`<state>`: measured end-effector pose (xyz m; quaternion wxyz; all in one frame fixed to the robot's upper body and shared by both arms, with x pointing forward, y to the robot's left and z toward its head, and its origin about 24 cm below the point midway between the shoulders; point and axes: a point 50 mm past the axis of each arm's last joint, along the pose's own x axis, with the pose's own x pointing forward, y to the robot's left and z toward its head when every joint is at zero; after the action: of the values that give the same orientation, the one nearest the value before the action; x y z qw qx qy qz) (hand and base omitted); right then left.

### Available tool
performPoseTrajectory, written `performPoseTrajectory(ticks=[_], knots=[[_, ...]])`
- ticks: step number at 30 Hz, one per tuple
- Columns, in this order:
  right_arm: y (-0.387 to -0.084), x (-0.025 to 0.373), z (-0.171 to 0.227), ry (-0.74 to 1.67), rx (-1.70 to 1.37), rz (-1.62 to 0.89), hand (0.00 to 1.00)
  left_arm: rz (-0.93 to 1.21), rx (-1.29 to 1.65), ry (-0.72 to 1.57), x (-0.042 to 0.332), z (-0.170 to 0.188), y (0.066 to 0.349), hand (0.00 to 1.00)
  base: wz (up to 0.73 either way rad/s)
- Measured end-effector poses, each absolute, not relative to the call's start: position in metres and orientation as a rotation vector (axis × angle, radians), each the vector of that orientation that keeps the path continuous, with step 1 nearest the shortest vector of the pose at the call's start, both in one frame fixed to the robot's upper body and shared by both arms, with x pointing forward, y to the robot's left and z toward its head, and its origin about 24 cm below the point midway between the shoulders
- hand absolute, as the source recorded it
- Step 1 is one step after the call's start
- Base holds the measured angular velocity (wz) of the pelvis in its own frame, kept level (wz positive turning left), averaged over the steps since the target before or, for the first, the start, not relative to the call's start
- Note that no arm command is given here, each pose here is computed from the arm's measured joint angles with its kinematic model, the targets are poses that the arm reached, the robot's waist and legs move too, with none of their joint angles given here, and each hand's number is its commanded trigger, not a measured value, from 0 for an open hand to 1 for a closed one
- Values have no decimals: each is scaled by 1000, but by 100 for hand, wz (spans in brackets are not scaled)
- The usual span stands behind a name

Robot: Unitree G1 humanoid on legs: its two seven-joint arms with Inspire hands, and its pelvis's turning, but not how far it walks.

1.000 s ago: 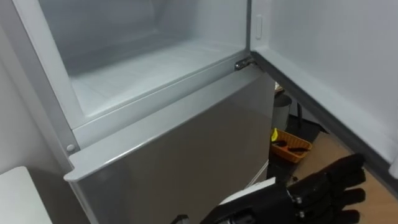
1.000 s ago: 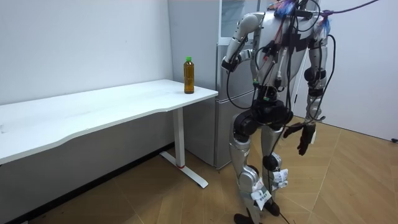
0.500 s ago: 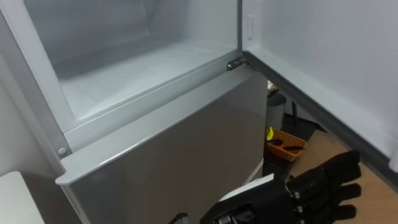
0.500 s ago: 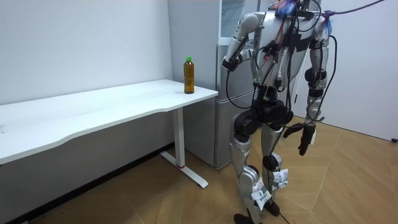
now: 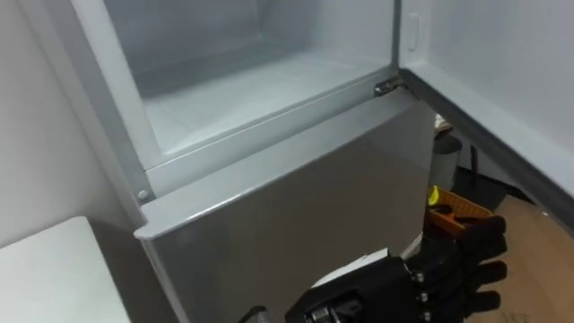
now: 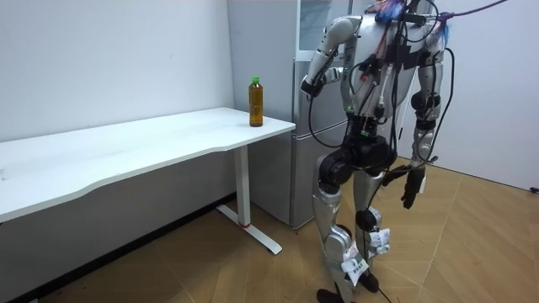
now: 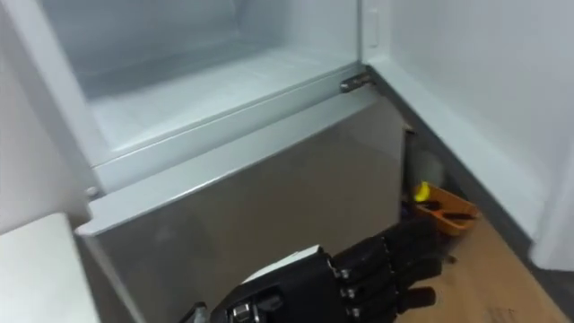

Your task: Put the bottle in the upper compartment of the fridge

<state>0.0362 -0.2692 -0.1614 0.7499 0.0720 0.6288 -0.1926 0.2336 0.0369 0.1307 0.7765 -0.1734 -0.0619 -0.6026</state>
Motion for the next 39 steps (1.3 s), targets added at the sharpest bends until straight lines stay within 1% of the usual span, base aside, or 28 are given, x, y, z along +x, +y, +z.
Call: performPoseTrajectory(ticks=[4,8,12,14,20,24,27,29,33,35,38,39], knots=[[-269,48,-160,1337,152,-411,0,-1280,-371,-171,234,138,40,0,47],[-266,52,-161,1329,149,-395,0,-1268,-349,-212,232,146,43,0,35],[-260,50,-163,1343,137,-369,0,-1224,-330,-209,231,142,49,0,28],[-254,51,-164,1341,140,-351,0,-1168,-316,-193,232,136,57,0,22],[-254,54,-164,1331,73,-303,0,-1038,-307,-180,235,125,76,0,21],[-255,52,-164,1336,57,-317,0,-966,-286,-243,231,135,88,0,14],[-257,50,-164,1338,43,-320,0,-898,-275,-298,229,144,103,0,9],[-258,46,-164,1347,42,-324,0,-830,-263,-333,228,150,117,0,23],[-259,40,-164,1358,40,-331,0,-706,-251,-363,226,154,138,0,20],[-259,36,-164,1367,28,-330,0,-604,-226,-398,221,159,159,0,20],[-260,28,-165,1378,29,-342,0,-471,-207,-439,217,163,182,0,24],[-260,26,-165,1378,31,-346,0,-447,-207,-445,216,163,185,0,17]])
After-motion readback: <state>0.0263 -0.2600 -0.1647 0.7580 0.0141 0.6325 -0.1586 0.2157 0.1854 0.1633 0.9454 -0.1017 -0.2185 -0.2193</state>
